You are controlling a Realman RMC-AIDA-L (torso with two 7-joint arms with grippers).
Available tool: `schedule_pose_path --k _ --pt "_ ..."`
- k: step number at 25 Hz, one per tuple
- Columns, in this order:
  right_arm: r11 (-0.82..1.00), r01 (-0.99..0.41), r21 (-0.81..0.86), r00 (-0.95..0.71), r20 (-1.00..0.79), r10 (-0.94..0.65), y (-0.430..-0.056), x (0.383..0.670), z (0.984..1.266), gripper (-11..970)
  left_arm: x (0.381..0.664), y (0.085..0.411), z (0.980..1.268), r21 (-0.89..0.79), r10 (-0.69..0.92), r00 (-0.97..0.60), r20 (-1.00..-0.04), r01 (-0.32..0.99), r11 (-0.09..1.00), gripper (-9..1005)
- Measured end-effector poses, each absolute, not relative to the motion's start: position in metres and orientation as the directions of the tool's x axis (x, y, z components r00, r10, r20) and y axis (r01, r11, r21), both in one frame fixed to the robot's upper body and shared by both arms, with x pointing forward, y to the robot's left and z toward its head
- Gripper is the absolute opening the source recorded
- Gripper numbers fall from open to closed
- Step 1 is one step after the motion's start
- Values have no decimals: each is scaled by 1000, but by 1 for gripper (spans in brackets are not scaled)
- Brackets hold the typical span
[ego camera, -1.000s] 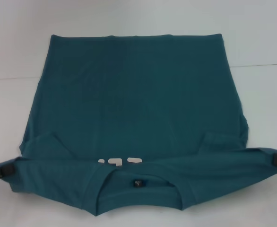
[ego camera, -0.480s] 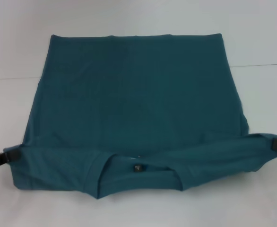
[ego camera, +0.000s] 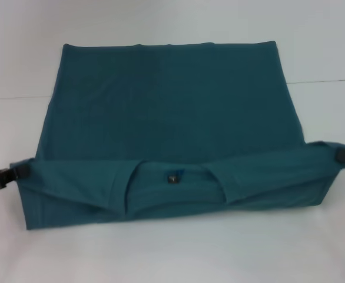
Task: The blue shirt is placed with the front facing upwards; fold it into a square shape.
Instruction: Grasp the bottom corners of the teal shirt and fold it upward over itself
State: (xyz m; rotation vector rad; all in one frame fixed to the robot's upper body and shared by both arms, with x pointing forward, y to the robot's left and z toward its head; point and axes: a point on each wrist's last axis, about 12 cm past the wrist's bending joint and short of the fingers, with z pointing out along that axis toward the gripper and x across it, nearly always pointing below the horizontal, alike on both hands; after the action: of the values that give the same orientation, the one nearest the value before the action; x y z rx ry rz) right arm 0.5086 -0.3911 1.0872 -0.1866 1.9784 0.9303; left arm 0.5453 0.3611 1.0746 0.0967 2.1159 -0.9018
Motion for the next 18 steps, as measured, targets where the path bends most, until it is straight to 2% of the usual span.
schedule_pose_path --k 18 --pt "759 -416 500 -496 -825 272 -372 553 1084 41 576 355 1089 -504 -252 -559 -790 356 787 55"
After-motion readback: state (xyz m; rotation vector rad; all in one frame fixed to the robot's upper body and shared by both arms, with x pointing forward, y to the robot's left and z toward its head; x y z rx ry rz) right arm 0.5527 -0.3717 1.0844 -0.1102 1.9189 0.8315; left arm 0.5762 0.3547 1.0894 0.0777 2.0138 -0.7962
